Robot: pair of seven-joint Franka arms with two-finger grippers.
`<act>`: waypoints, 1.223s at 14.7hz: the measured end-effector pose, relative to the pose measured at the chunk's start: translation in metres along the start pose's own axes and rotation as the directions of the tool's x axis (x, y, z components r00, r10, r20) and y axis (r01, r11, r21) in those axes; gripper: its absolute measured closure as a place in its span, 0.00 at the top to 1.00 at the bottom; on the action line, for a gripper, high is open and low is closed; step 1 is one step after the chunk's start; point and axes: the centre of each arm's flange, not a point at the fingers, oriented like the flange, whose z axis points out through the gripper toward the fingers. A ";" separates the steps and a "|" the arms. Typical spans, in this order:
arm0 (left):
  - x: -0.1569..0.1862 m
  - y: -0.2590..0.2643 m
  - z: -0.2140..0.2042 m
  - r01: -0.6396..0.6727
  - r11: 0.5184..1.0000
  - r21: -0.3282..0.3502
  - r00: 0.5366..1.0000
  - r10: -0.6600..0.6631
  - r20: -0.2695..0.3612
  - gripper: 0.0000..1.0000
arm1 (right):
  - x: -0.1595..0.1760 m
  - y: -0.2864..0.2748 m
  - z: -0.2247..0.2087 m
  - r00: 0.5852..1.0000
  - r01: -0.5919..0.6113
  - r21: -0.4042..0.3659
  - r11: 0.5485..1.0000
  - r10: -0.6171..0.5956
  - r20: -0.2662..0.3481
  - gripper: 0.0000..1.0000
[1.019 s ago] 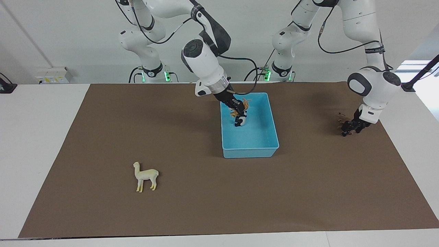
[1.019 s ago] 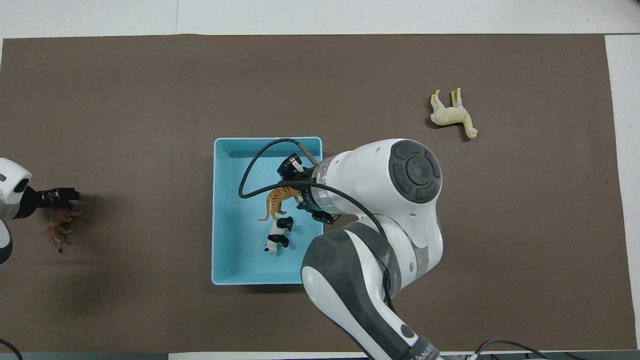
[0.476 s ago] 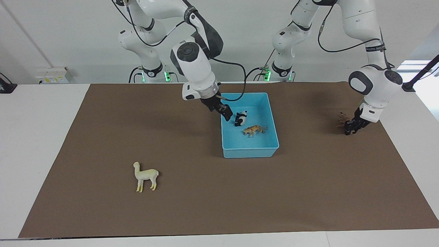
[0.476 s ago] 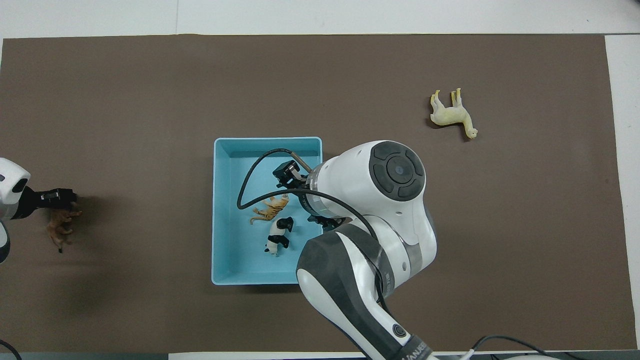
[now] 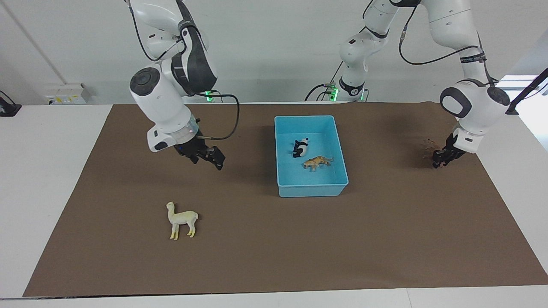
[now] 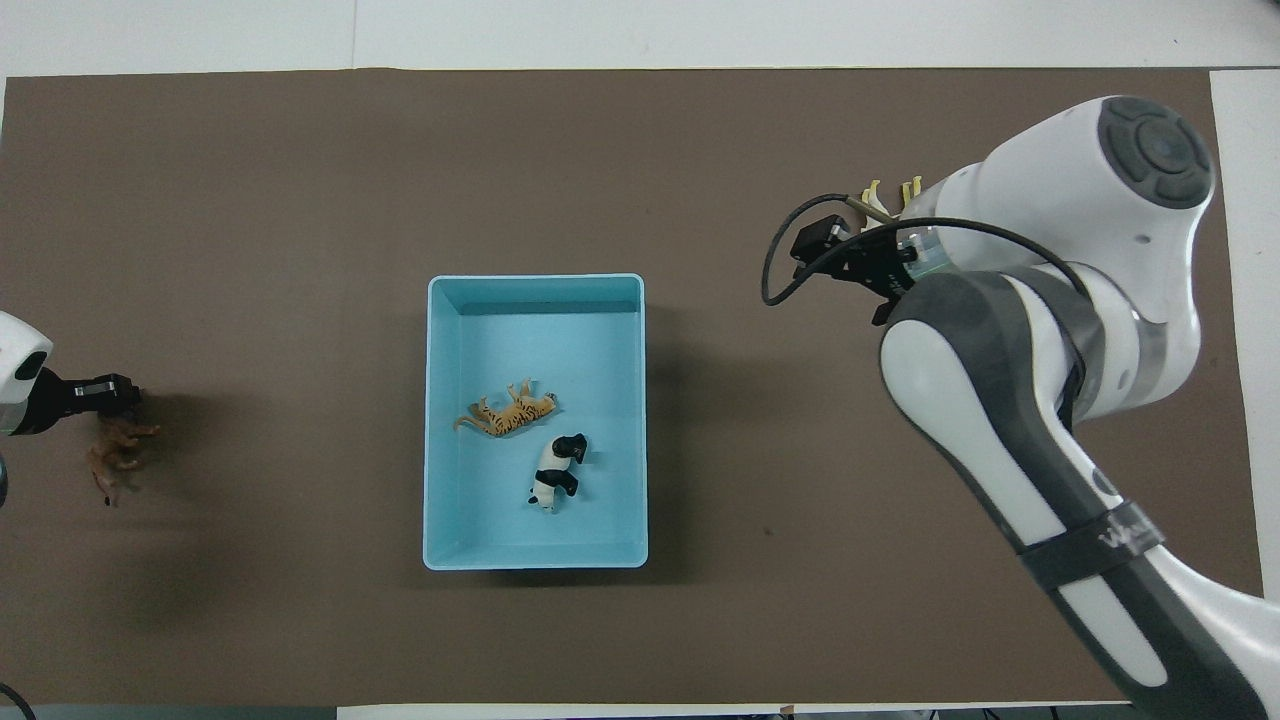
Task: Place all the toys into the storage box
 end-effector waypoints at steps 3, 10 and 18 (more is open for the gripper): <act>0.035 0.049 -0.069 0.071 0.997 -0.007 0.997 -0.071 0.040 0.39 | 0.004 0.009 0.016 0.923 0.377 -0.052 0.925 -0.380 -0.062 1.00; 0.030 0.272 -0.123 0.371 0.929 -0.011 0.928 -0.371 0.027 0.39 | 0.024 0.083 0.065 0.777 0.618 -0.107 0.779 -0.626 -0.068 1.00; -0.040 0.420 -0.086 0.484 0.873 -0.064 0.875 -0.485 0.001 0.39 | 0.046 0.114 0.127 0.736 0.656 -0.144 0.741 -0.671 -0.094 1.00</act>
